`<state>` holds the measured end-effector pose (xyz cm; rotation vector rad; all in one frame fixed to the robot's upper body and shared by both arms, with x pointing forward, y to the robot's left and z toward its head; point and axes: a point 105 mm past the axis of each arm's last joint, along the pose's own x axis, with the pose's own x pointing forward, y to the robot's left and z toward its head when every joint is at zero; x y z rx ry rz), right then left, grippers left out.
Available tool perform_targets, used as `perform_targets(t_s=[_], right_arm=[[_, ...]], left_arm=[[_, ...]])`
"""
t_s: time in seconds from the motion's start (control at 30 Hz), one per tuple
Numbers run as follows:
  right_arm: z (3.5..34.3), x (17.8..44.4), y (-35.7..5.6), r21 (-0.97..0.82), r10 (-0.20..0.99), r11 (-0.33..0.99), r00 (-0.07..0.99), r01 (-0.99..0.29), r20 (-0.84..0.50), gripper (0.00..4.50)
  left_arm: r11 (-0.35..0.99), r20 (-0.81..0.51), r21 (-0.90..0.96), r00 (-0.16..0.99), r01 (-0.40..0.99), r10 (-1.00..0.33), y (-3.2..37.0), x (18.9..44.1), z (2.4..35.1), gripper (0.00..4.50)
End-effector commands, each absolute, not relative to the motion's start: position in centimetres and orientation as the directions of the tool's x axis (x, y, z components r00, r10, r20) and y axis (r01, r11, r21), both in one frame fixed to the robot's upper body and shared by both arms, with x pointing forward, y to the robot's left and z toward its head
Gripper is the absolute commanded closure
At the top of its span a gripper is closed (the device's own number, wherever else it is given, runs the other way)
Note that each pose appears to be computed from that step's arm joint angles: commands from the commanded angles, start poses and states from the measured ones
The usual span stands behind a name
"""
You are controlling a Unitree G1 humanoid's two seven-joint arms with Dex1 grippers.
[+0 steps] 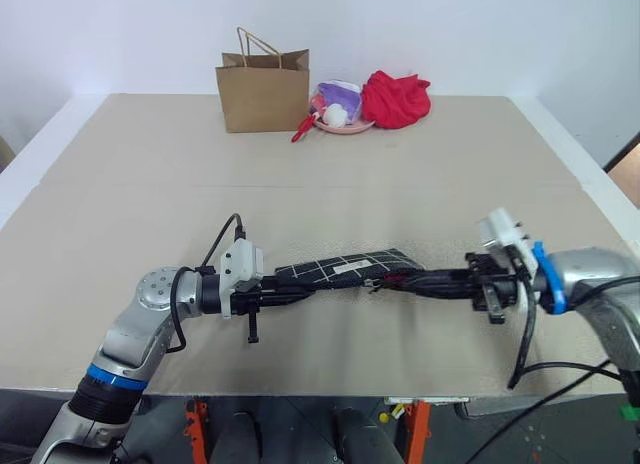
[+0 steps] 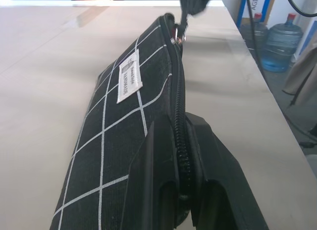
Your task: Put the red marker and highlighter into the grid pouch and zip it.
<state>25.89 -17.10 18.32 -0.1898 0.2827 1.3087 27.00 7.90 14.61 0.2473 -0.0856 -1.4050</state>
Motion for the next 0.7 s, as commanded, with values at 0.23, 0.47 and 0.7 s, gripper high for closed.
perform_targets(t_s=[0.23, 0.47, 0.7], right_arm=[[19.4, 25.7, -17.2, -0.009, 0.931, 0.237, 0.23, -0.972, -0.284, 4.46], [19.2, 26.0, -19.5, -0.01, 0.905, 0.294, 0.282, -0.956, -0.318, 4.46], [18.6, 26.4, -22.6, -0.015, 0.861, 0.377, 0.357, -0.926, -0.362, 4.46]], left_arm=[[0.14, -0.079, 0.262, 0.166, 0.955, -0.983, 8.1, 26.9, 15.4, 4.5], [0.18, -0.086, 0.282, 0.212, 0.942, -0.974, 8.9, 27.7, 15.3, 4.5], [0.2, -0.095, 0.301, 0.238, 0.932, -0.967, 9.6, 28.3, 15.2, 4.5]])
